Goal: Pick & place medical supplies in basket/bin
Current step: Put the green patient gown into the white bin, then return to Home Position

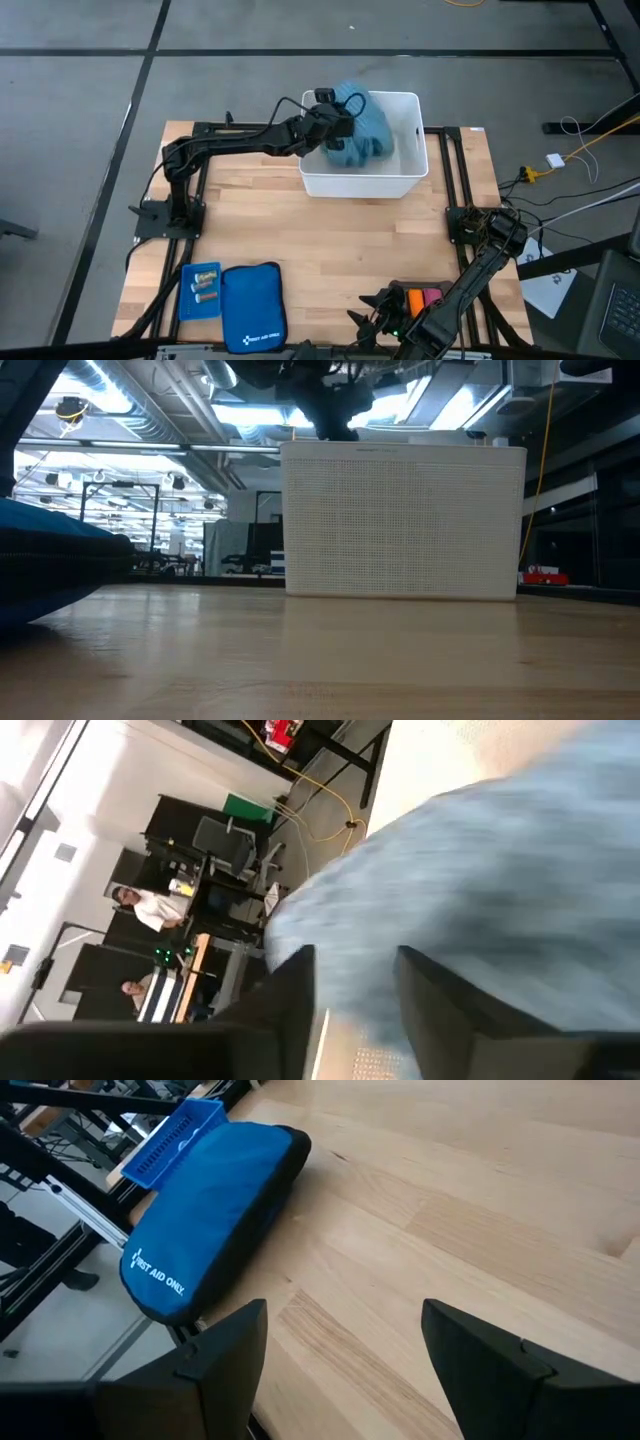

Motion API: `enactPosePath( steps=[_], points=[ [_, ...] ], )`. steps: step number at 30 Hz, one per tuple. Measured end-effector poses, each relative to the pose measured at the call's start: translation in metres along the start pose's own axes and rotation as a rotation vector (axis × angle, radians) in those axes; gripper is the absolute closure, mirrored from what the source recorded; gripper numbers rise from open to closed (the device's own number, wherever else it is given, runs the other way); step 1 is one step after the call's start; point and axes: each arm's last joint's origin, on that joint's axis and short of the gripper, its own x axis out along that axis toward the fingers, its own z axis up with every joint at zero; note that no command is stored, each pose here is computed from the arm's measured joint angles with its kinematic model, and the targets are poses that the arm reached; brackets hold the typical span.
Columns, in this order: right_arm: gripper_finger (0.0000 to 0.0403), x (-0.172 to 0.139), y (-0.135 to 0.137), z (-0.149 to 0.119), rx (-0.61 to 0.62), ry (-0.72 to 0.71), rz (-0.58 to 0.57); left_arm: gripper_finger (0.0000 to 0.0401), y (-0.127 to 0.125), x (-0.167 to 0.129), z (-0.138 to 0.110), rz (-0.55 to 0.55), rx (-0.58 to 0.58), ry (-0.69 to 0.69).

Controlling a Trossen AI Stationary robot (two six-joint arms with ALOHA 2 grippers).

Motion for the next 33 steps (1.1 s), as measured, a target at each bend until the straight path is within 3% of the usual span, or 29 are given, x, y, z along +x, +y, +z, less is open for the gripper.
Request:
enactPosePath(
  steps=[7,14,17,22,24,31,33],
  points=[
    [0.0137,0.000,0.000,0.000,-0.009,0.000,0.000,0.0192,-0.003,-0.012,0.011,0.056,-0.025,0.015],
    [0.0137,0.000,0.000,0.002,-0.077,-0.060,0.009,0.0186,0.035,-0.052,0.022,0.028,-0.261,-0.128],
    [0.0137,-0.007,0.004,0.011,-0.169,-0.139,0.026,0.0192,0.062,-0.086,0.019,-0.154,-0.402,-0.253],
    [0.0137,-0.035,0.026,0.036,-0.379,-0.268,0.070,0.0199,0.100,-0.143,0.001,-0.655,-0.648,-0.443],
    [0.0137,-0.047,0.037,0.043,-0.435,-0.299,0.088,0.0201,0.111,-0.165,-0.007,-0.788,-0.703,-0.463],
    [0.0137,-0.078,0.071,0.061,-0.324,-0.189,0.253,0.0201,0.143,-0.237,-0.023,-1.156,-0.899,-0.584],
    [0.0137,-0.081,0.074,0.062,-0.359,-0.158,0.275,0.0202,0.147,-0.255,-0.028,-1.215,-0.934,-0.597]
  ],
)
